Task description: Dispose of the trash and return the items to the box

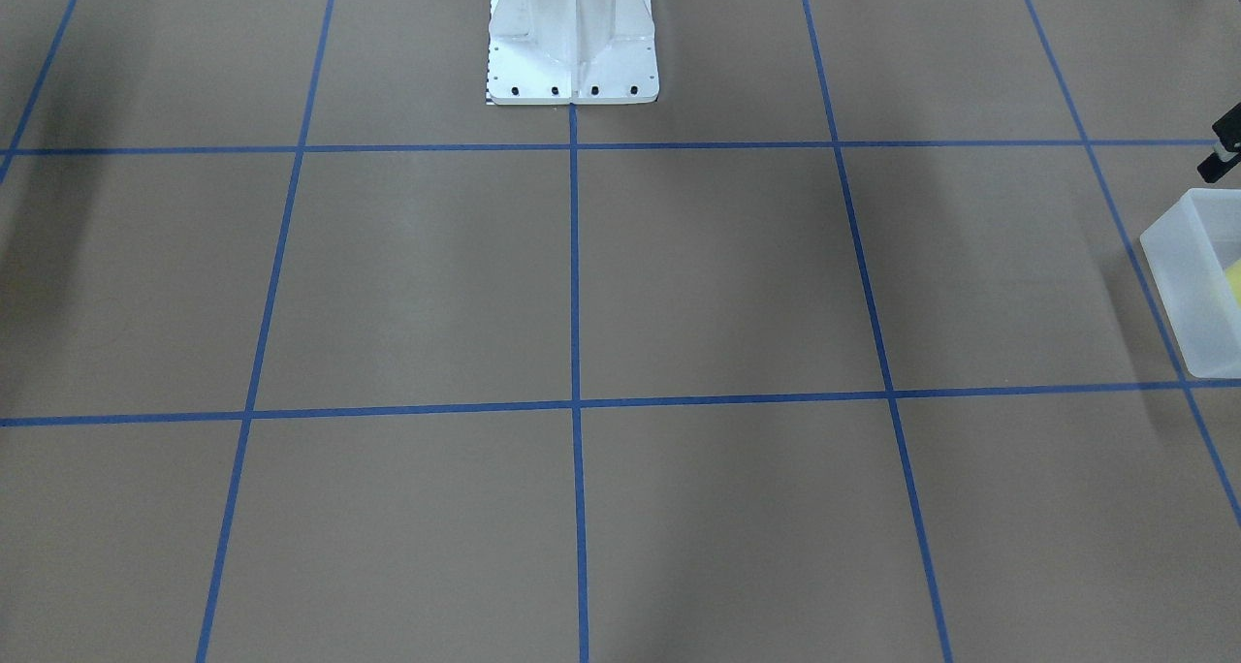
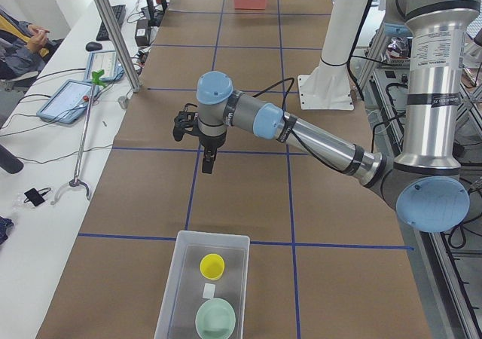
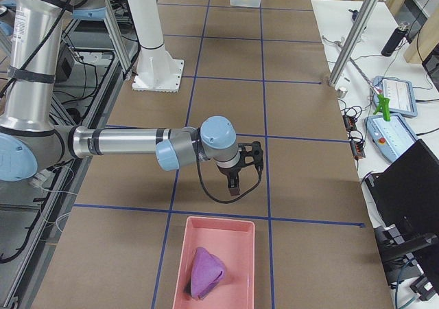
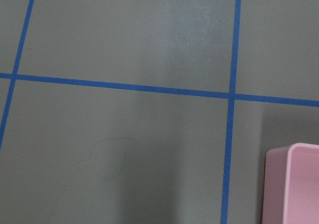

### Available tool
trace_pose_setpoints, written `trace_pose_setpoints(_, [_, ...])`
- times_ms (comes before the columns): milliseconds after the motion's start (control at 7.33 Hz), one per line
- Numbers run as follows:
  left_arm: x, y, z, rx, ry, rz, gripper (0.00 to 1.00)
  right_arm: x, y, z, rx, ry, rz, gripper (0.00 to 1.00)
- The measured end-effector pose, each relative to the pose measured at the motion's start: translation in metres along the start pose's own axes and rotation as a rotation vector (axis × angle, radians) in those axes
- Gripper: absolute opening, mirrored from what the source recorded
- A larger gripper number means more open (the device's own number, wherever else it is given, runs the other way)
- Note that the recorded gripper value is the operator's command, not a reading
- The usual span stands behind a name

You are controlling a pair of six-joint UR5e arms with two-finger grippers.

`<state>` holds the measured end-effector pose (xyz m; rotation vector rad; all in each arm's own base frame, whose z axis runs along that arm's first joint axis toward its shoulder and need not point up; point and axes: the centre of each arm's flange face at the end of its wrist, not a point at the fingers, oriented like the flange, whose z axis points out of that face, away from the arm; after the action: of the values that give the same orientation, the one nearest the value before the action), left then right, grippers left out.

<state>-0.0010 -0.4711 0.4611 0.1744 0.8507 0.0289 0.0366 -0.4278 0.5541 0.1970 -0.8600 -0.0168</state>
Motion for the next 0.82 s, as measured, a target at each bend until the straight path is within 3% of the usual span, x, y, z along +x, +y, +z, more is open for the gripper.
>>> trace_pose_setpoints(273, [-0.010,0.001,0.010,-0.019,-0.003,0.009,0.98,-0.024,-0.012,-0.017,-0.038,0.009,0.025,1.00])
trace_pose_setpoints(818, [-0.015,-0.010,0.019,-0.032,-0.004,0.007,0.98,-0.023,-0.003,-0.016,-0.059,0.010,0.020,1.00])
